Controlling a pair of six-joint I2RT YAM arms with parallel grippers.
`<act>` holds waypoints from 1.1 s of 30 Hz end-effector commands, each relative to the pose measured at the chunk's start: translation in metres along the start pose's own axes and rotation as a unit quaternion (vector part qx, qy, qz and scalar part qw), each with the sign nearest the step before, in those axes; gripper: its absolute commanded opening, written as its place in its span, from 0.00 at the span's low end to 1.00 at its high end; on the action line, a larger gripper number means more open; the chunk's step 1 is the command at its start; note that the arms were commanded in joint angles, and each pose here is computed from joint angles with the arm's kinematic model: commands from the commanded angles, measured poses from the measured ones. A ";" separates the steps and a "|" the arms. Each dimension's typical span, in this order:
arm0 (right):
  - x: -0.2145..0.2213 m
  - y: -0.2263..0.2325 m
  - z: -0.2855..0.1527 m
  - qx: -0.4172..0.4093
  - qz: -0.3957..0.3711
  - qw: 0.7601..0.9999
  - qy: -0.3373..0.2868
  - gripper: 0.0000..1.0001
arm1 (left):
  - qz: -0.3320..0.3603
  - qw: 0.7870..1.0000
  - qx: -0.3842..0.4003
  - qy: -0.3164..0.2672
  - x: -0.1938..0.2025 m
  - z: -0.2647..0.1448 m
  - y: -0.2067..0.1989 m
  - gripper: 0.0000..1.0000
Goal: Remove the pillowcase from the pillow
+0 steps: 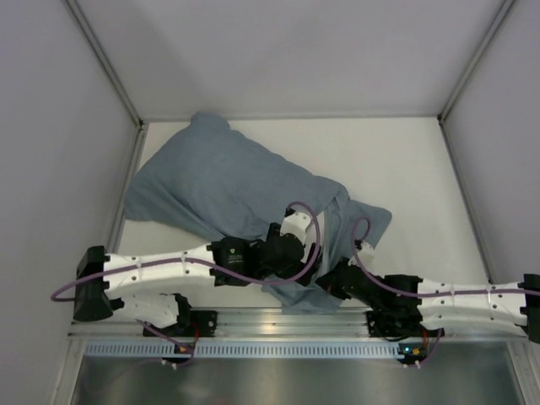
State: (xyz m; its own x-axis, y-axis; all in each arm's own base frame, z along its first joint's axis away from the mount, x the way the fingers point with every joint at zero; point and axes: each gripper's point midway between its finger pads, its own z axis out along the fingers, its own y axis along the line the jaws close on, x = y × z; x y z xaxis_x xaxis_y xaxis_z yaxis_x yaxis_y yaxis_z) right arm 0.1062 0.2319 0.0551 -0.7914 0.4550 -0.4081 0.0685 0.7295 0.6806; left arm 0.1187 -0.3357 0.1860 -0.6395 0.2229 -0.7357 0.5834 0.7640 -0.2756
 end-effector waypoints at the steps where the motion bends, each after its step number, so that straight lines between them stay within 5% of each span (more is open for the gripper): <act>1: 0.000 -0.031 -0.002 0.038 -0.013 0.999 -0.001 0.00 | -0.009 0.997 -0.068 -0.028 0.002 0.005 0.014 0.90; 2: 0.000 -0.032 -0.004 0.036 -0.010 0.999 0.000 0.00 | -0.004 0.997 -0.075 -0.028 0.004 0.008 0.015 0.99; 18: 0.001 -0.036 -0.006 0.030 -0.004 1.000 0.004 0.00 | 0.025 0.968 -0.247 -0.017 0.044 0.063 0.059 0.99; 29: 0.003 -0.037 -0.007 0.025 -0.002 1.000 0.008 0.00 | 0.016 0.985 -0.169 0.021 0.057 0.090 0.033 0.99; 33: 0.003 -0.038 -0.008 0.023 -0.001 1.000 0.010 0.00 | -0.019 0.996 -0.086 0.021 0.059 0.101 0.020 0.97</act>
State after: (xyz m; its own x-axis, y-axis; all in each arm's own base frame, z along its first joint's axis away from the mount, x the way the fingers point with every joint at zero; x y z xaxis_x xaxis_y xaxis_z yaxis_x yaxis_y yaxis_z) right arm 0.0995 0.2117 0.0435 -0.7948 0.4656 -0.3893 0.0889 0.7238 0.6843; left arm 0.1503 -0.3380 0.0754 -0.6390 0.2879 -0.7133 0.4027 0.9153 0.0087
